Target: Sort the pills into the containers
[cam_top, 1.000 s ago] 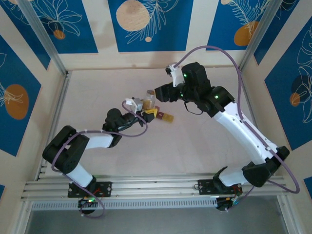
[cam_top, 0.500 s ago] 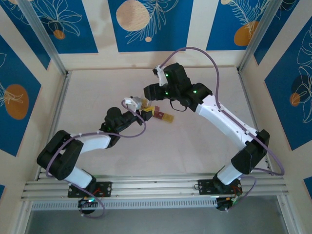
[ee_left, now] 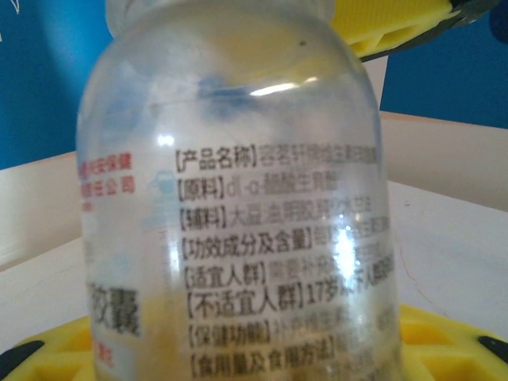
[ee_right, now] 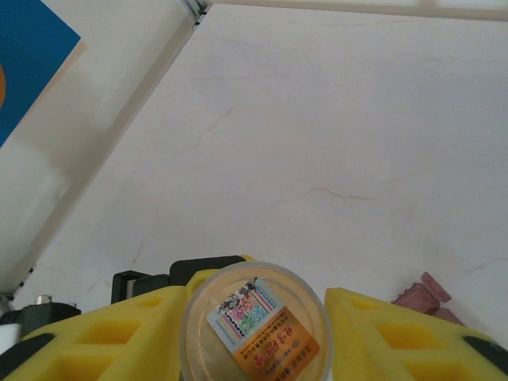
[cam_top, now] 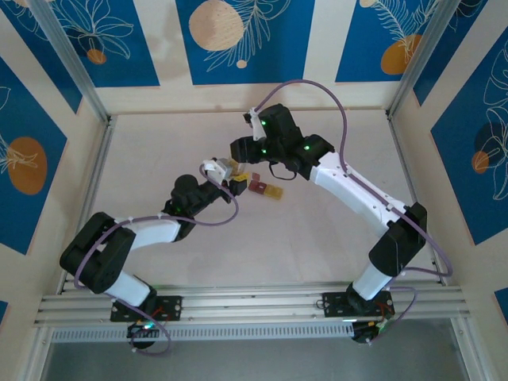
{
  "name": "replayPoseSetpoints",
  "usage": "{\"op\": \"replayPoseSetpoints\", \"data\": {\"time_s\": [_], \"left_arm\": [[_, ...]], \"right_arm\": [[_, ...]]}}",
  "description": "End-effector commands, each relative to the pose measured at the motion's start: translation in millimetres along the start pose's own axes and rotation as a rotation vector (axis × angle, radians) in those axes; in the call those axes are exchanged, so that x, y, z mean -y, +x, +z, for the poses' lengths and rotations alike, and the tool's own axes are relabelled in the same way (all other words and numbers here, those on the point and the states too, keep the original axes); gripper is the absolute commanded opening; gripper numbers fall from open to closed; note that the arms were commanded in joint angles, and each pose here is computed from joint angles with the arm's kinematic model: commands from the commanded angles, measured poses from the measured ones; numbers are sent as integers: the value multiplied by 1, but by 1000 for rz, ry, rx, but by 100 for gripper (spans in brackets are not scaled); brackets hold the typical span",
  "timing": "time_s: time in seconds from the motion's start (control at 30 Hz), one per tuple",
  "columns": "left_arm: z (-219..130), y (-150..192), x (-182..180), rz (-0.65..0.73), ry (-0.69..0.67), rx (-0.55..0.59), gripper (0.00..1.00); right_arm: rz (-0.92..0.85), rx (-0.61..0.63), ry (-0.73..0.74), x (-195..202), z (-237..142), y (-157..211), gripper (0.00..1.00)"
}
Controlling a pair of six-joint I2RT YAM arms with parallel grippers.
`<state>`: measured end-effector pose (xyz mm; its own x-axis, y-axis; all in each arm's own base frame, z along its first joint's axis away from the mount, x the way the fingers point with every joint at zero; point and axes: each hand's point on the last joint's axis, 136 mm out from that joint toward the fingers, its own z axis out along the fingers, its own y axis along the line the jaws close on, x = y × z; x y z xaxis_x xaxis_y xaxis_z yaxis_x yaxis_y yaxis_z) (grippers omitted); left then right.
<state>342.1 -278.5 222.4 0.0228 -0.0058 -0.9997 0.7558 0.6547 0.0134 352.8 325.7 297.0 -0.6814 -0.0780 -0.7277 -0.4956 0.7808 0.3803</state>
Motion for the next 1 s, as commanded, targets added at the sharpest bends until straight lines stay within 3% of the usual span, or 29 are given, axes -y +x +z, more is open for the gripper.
{"op": "replayPoseSetpoints", "data": {"time_s": [0.0,0.2,0.37,0.73,0.97], "left_arm": [[-5,-23,5,46,5,72,0],[-8,-31,21,92,86,106,0],[-21,-42,46,174,213,172,0],[-49,-56,88,228,481,283,0],[-60,-61,105,206,626,305,0]], "right_arm": [[2,3,-19,-5,-1,-3,38],[-100,-20,-146,-20,-4,14,22],[-290,-7,-283,-26,-18,38,16],[-755,34,-665,-57,-74,89,16],[-879,-22,-745,-63,-91,94,28]]}}
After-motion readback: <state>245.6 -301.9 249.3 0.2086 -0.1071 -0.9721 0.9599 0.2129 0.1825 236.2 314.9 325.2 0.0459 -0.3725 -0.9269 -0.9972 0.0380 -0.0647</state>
